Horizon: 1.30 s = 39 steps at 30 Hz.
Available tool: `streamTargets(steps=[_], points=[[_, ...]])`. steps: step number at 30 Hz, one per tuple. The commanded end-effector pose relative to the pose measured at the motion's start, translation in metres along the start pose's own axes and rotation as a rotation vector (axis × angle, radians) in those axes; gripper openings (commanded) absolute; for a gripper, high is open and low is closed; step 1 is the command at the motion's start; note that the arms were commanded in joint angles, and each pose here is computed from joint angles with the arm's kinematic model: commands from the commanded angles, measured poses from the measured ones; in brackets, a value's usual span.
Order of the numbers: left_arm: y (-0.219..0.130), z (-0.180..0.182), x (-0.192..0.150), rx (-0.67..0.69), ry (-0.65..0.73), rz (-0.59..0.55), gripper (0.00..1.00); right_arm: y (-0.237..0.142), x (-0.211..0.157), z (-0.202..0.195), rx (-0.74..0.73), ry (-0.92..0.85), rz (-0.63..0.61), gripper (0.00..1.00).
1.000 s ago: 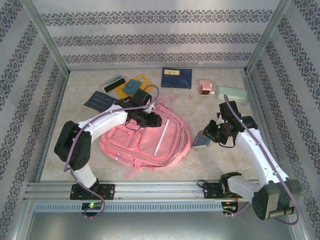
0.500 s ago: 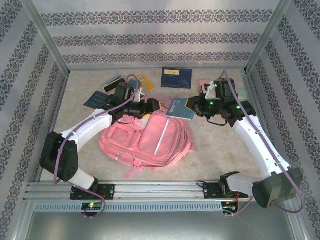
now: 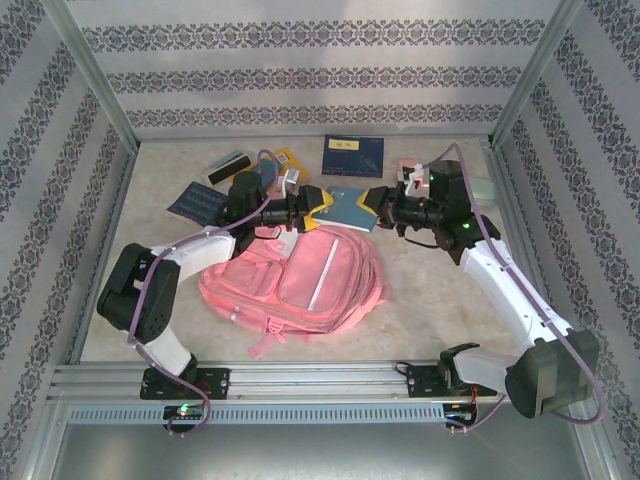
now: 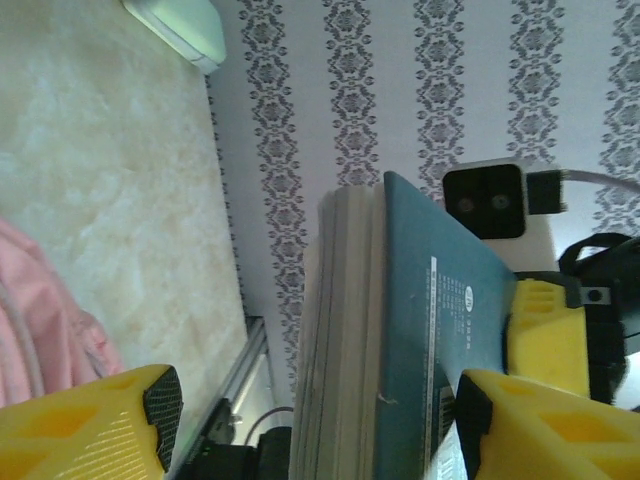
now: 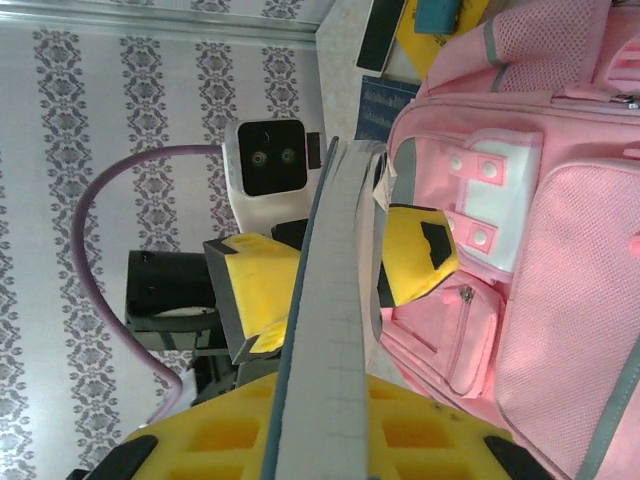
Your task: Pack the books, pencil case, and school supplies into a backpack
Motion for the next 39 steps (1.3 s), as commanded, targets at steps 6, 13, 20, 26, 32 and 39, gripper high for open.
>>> streamTargets(steps=[6,13,20,26,32,39], points=[[0.001,-0.016,0.002,-0.139,0.019,0.036,0.67,-0.008,-0.001,0.021,0.141,-0.045,0.000,0.00],[0.002,-0.015,0.002,-0.165,0.006,0.044,0.35,-0.011,0.001,0.005,0.094,-0.034,-0.003,0.00],[0.002,-0.020,0.003,-0.172,0.018,0.056,0.03,-0.010,-0.001,-0.001,0.087,-0.034,0.006,0.22],[0.003,-0.018,0.003,-0.159,0.014,0.050,0.00,0.003,-0.005,0.006,0.120,-0.027,0.002,0.38],[0.002,-0.018,0.003,-0.147,0.015,0.037,0.00,0.011,-0.003,-0.001,0.132,0.020,-0.024,0.19],[0.002,-0.009,0.003,-0.079,0.000,0.027,0.28,-0.019,0.000,-0.014,-0.001,0.009,-0.108,0.00]])
Point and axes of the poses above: each hand's point on the last joint's axis, 136 mm out from that joint toward the fingers, its own y axis out along the fingers, its own z axis along the line the jaws close on, x = y × z, the point moved 10 cm from there along -y, back along the fingers, and after that the axes turned 7 degrees about -y, right-handed, at the moved point
